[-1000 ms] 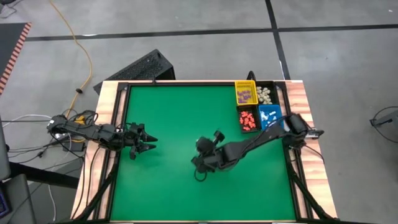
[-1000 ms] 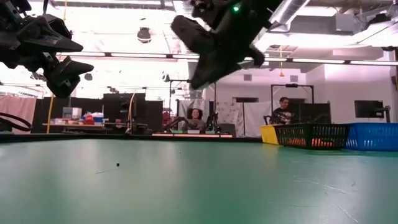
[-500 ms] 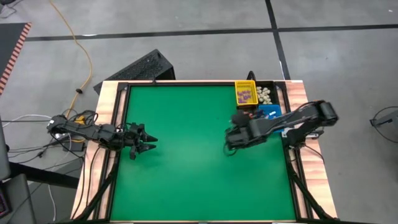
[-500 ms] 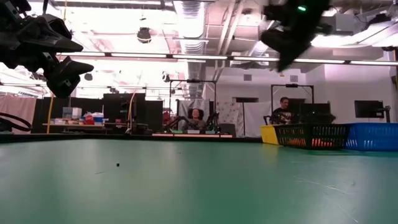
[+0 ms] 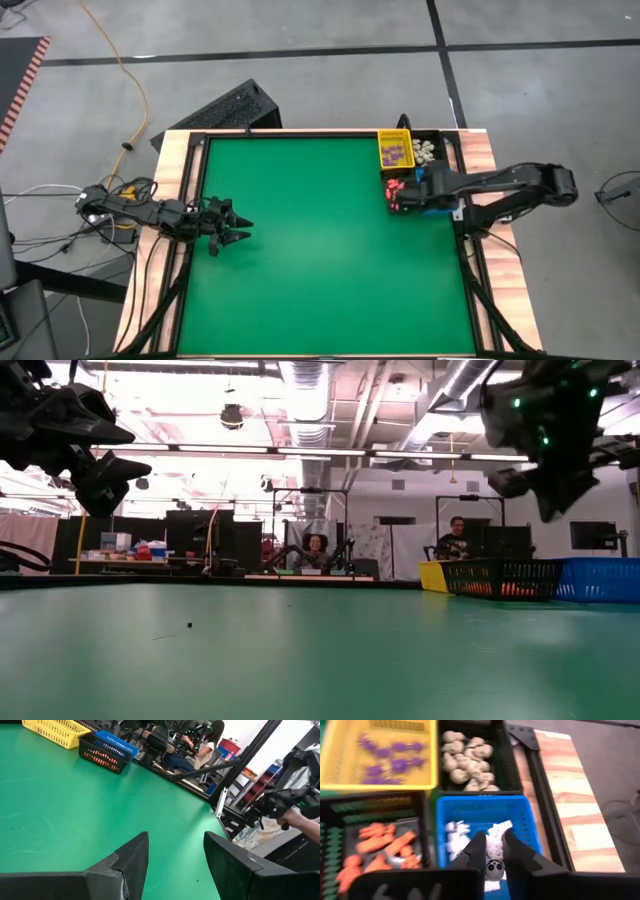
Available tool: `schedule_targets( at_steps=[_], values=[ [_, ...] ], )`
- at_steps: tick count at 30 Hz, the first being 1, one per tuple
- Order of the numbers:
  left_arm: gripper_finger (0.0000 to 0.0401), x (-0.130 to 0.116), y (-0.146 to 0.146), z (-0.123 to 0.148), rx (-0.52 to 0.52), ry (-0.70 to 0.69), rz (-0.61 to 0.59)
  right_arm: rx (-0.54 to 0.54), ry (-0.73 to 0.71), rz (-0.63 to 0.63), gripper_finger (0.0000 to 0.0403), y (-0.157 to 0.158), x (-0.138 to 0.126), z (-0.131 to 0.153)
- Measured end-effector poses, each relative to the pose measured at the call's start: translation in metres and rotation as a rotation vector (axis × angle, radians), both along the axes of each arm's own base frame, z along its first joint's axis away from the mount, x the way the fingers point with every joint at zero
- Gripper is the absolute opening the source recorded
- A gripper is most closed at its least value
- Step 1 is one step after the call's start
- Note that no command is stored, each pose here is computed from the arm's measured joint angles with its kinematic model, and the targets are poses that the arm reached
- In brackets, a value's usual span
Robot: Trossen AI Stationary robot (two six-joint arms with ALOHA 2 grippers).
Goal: Sort Halloween decoration
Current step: Put the white skeleton toy into the blue basket, then return to Home Position
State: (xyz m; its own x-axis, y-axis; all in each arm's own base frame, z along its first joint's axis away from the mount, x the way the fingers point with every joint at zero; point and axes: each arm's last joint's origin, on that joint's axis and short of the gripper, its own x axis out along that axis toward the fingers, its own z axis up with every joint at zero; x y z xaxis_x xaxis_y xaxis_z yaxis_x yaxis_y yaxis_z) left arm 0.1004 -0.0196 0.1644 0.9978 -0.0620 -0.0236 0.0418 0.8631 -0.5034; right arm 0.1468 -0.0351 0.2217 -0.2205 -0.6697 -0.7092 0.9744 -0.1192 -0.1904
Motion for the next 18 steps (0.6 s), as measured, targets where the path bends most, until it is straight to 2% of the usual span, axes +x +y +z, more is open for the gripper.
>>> schedule_targets(
  at_steps=[5, 9, 15, 18],
  values=[
    [0.018, 0.0, 0.001, 0.0, -0.015, -0.002, 0.02, 0.007, 0.032, -0.08, 0.0133, -0.011, -0.004, -0.008],
    [0.018, 0.0, 0.001, 0.001, -0.02, -0.006, 0.038, 0.017, 0.051, -0.092, 0.0175, -0.017, -0.005, -0.009],
    [0.018, 0.0, 0.001, 0.001, -0.014, -0.006, 0.043, 0.034, 0.059, -0.013, 0.0224, -0.02, 0.001, -0.01],
    [0.018, 0.0, 0.001, 0.001, -0.019, -0.006, 0.038, 0.025, 0.003, 0.127, 0.0231, -0.016, 0.016, -0.011]
  ],
)
